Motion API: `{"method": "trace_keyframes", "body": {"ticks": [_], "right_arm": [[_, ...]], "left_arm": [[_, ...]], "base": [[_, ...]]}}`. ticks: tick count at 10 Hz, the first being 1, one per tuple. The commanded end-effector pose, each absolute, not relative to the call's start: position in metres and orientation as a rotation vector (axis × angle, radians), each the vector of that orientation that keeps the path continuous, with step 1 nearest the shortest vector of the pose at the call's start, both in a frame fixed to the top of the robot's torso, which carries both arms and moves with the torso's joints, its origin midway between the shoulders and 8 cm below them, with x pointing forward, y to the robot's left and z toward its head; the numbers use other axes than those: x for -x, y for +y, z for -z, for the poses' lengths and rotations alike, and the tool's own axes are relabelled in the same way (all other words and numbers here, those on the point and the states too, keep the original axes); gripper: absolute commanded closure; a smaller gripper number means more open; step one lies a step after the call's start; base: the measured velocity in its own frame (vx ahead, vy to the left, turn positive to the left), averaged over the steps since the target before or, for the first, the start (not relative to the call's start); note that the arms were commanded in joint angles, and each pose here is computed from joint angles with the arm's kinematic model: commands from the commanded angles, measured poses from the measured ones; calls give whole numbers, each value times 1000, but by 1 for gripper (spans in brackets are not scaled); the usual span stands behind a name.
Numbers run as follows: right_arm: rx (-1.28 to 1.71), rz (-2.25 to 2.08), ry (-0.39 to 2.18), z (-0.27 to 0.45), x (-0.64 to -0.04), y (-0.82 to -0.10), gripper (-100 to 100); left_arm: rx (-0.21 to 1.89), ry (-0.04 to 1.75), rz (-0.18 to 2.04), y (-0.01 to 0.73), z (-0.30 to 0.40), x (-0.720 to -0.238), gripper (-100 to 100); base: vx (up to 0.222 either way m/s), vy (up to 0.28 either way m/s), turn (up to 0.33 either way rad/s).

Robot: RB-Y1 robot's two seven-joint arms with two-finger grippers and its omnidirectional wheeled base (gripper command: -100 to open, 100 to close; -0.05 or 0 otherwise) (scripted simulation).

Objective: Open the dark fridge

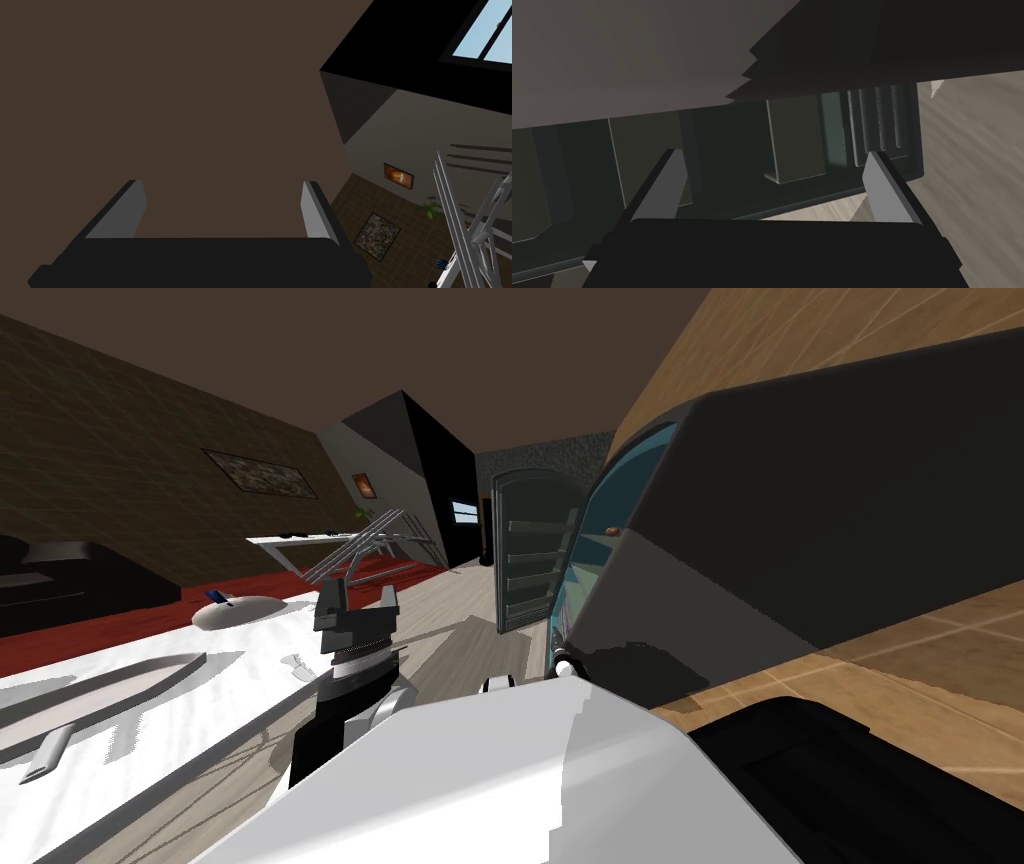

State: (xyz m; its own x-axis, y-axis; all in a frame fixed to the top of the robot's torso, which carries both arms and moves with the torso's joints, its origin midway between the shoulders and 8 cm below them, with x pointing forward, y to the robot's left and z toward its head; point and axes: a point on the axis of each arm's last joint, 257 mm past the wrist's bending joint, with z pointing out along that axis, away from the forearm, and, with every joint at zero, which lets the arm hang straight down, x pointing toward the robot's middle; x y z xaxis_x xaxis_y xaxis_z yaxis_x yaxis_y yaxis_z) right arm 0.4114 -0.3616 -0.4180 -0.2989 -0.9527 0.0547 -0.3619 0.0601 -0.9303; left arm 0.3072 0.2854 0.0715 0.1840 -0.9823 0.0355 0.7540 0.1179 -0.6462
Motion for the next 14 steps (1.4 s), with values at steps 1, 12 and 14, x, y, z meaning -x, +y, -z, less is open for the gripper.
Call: {"method": "trace_keyframes", "body": {"ticks": [1,12,14], "right_arm": [[1306,1259,1683,407,-420,-347,-100],[1195,1412,1543,360,-433,-343,-100],[1167,1390,1551,359,-434,-342,-100]], "left_arm": [[610,458,1336,285,-72,-307,0],[610,458,1336,285,-72,-307,0],[610,458,1336,285,-72,-307,0]], "base": [[-24,-49,186],[-23,-23,37],[3,7,1]]}}
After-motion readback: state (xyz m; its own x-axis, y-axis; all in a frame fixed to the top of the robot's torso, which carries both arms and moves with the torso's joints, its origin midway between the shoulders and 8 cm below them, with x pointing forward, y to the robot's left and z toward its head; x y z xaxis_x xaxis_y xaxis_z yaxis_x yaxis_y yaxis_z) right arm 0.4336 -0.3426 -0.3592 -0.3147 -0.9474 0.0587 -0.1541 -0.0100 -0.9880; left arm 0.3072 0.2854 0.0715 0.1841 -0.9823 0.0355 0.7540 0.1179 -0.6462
